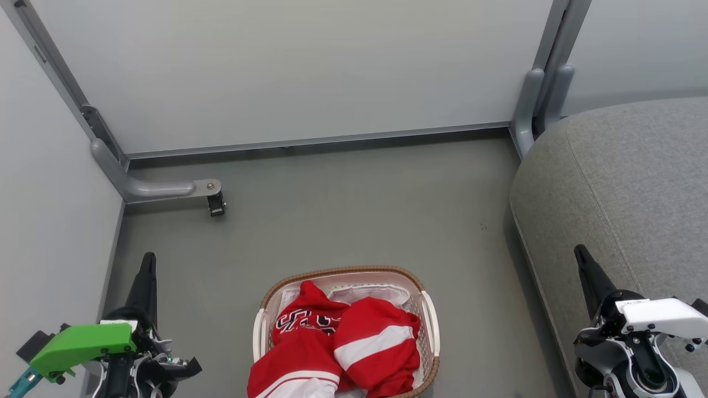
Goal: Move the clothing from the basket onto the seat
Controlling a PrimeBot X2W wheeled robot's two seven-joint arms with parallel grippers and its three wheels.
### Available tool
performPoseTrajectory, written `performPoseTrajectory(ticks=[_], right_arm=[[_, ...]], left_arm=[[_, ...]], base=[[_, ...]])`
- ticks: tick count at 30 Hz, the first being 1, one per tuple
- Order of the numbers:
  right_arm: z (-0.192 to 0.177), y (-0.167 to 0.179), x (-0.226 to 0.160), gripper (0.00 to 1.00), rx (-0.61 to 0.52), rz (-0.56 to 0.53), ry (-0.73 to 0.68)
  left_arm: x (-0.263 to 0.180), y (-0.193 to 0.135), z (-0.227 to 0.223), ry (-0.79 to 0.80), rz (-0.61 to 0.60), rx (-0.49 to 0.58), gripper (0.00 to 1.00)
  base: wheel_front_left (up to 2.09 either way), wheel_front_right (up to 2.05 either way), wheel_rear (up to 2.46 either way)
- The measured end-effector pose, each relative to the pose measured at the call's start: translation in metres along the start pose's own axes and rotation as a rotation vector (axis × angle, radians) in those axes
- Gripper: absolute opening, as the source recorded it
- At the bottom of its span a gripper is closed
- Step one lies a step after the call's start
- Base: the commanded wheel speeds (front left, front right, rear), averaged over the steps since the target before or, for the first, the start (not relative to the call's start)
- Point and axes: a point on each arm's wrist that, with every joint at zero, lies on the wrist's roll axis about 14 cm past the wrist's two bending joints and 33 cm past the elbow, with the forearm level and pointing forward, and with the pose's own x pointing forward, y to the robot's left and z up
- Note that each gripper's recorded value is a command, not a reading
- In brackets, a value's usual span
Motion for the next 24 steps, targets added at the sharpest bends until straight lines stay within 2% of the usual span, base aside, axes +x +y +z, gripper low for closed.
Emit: performPoseTrajectory(ticks=[24], right_arm=[[0.0,0.0,0.0,0.0,0.0,0.0,0.0]], left_arm=[[0.0,0.0,0.0,0.0,0.0,0.0,0.0]], base=[[0.0,0.0,0.0]])
